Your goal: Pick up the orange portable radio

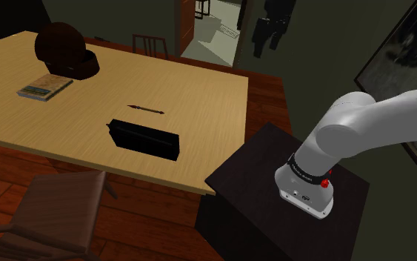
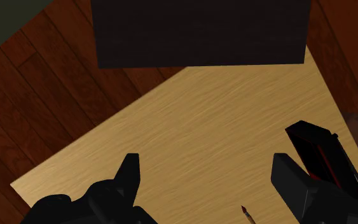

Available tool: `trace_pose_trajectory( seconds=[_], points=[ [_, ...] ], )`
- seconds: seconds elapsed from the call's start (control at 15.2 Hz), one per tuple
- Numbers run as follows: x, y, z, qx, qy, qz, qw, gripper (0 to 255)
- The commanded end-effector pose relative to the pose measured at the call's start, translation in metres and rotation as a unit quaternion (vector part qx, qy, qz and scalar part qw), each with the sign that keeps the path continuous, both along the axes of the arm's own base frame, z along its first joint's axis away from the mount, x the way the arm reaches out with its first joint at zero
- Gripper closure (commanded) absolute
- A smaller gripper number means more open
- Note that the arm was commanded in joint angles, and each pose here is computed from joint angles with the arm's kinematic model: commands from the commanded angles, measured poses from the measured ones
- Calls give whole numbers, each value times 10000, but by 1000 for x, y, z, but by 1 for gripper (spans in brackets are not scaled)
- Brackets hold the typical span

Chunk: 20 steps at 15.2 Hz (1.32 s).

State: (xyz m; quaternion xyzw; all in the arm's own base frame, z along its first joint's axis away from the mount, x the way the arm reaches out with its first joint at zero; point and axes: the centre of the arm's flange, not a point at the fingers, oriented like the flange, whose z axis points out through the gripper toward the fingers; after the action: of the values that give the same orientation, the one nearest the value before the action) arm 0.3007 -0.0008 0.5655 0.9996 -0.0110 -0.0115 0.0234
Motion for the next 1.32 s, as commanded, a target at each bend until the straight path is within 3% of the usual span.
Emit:
trace_pose_trajectory(
  seconds=[0.0, 0.59, 1.25],
  points=[
    [0, 0, 0, 0, 0, 0, 10000, 0],
    [51, 77, -72, -58, -186, 523, 9984, 0],
    [101, 168, -150, -122, -393, 1103, 9930, 0]
  ],
)
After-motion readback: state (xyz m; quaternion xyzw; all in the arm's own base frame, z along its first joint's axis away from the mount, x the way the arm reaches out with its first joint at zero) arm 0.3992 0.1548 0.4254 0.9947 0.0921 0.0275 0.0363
